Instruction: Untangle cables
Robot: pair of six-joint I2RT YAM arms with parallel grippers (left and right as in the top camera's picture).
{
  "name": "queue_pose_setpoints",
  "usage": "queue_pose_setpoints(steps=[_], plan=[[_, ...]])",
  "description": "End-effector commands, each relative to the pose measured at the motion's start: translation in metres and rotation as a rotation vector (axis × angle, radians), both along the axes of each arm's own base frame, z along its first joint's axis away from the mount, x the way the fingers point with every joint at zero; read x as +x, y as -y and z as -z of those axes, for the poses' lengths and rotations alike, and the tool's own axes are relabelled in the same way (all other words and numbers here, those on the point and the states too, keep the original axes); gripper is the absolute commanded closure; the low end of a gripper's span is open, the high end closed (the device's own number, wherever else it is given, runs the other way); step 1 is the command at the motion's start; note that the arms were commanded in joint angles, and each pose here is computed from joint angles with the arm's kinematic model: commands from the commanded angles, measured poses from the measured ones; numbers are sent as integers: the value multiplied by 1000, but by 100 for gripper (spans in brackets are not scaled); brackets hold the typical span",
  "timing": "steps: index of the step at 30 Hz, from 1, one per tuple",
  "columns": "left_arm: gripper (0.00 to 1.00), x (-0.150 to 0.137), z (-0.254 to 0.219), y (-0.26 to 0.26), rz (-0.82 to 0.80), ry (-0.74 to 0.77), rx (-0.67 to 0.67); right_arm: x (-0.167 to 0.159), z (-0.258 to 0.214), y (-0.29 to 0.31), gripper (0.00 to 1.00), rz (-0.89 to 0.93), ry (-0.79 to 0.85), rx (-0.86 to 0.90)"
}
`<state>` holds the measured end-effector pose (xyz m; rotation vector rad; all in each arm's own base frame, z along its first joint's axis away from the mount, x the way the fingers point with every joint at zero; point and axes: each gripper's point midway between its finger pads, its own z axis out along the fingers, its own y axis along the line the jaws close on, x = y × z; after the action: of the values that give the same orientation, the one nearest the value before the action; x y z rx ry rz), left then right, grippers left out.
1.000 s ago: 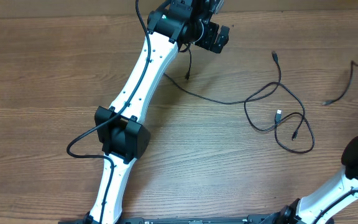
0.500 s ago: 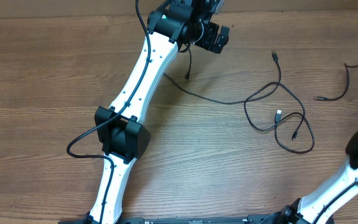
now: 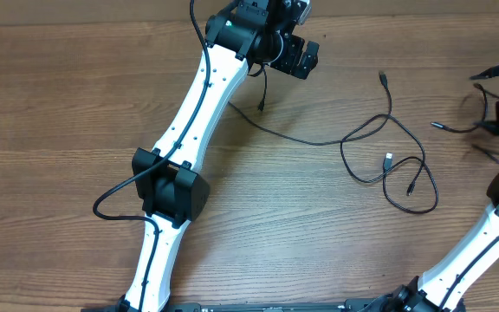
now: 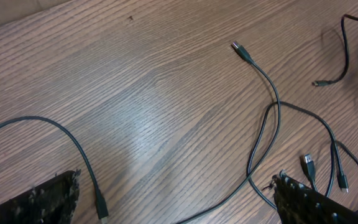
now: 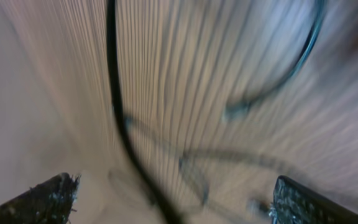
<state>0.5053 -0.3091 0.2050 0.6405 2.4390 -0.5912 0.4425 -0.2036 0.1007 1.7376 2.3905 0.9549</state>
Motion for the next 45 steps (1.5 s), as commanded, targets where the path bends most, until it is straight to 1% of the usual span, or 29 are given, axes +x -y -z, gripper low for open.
queue_pose_setpoints(steps=[1,3,6,9,11,13,17,20,21,22,24,25,29,30,32,33,34,37,40,41,42,45], plan=[[1,-4,-32,-1,16,52,-33,9,-51,-60,0,-179,189,162],[1,-6,-33,1,28,46,-46,10,-67,-85,0,-268,269,226],[0,-8,-33,3,40,39,-59,20,-81,-93,0,-318,350,191],[0,-10,-32,3,41,32,-57,38,-110,-83,0,-322,454,102],[0,-12,-30,2,41,19,-51,53,-149,-70,0,-329,585,-2],[0,-13,-29,1,40,12,-47,58,-183,-64,0,-345,687,-91],[1,-14,-28,1,40,7,-44,52,-247,-66,0,-418,879,-252],[0,-14,-28,1,40,7,-44,39,-281,-73,0,-449,955,-349],[1,-14,-28,1,40,7,-44,35,-284,-71,0,-438,937,-387],[0,-14,-28,1,40,6,-44,29,-283,-65,0,-412,886,-445],[0,-15,-28,1,40,6,-44,15,-267,-48,0,-345,720,-538],[0,-15,-28,1,40,5,-44,12,-263,-39,0,-330,673,-594],[1,-14,-28,1,40,7,-44,14,-267,-51,0,-349,671,-614],[0,-15,-28,1,40,6,-43,16,-264,-51,0,-346,645,-640],[0,-15,-27,0,40,2,-42,17,-251,-41,0,-285,526,-718],[0,-16,-27,0,40,-2,-40,17,-239,-31,0,-243,425,-789],[0,-16,-26,0,40,-4,-39,17,-232,-27,0,-233,370,-821],[0,-16,-26,-1,41,-1,-35,19,-207,-27,0,-266,270,-833],[0,-16,-26,-1,49,6,-31,17,-171,-28,0,-403,168,-841],[0,-16,-26,-1,52,7,-29,10,-146,-22,0,-459,67,-851],[0,-16,-26,-1,52,8,-29,5,-134,-19,0,-479,15,-852],[1,-16,-26,-1,54,10,-28,-14,-113,-12,0,-511,-115,-853]])
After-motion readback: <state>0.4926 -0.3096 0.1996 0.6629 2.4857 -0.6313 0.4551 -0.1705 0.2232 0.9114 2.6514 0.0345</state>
